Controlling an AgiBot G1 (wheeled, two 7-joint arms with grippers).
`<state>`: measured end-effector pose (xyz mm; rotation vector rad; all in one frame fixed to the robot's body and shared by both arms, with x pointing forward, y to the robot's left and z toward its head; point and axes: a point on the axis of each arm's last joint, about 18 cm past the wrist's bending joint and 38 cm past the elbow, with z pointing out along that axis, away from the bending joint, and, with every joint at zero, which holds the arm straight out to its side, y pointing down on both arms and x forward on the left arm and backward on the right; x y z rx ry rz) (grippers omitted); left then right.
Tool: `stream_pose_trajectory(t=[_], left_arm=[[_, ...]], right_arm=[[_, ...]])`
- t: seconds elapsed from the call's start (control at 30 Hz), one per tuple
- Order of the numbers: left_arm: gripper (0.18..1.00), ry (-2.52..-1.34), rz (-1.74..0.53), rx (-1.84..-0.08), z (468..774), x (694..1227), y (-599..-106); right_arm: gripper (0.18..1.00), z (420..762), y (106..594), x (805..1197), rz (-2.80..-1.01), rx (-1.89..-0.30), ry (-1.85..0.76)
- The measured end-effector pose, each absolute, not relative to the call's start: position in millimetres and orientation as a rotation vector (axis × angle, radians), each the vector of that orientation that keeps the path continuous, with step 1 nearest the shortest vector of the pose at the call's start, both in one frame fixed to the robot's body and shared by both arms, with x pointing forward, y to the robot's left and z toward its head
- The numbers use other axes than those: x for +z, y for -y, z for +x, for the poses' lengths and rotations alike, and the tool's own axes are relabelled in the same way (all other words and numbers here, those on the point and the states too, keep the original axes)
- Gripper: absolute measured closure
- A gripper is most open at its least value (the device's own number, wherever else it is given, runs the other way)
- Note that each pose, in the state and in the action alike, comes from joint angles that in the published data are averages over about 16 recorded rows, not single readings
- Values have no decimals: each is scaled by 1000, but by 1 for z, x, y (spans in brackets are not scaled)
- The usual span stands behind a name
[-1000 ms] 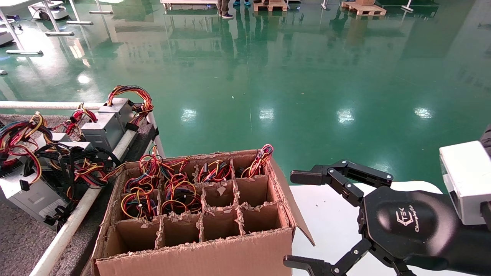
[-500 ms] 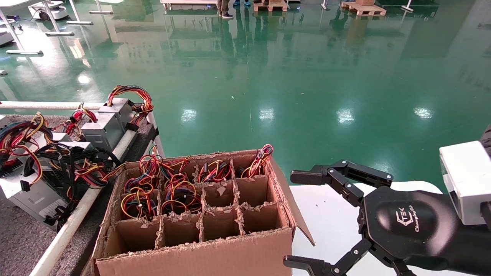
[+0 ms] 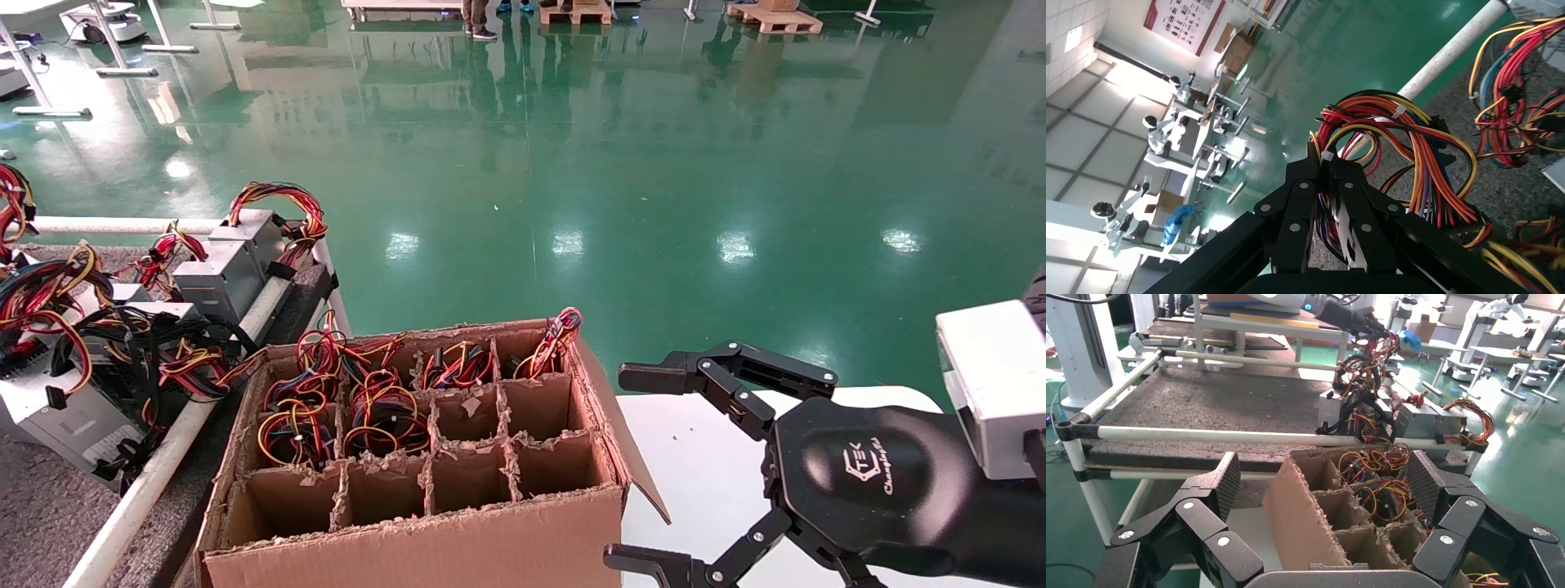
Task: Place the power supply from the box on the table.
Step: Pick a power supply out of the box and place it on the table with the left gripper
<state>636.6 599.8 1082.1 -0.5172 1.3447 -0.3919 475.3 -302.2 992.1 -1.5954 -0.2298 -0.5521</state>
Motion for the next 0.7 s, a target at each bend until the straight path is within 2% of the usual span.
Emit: stream_pose_trajectory(t=[0.7], left_arm=[[991,-1382,-487,-435,641,1067,-590]], right_arm=[[178,475,302,992,-1595,-552,230]])
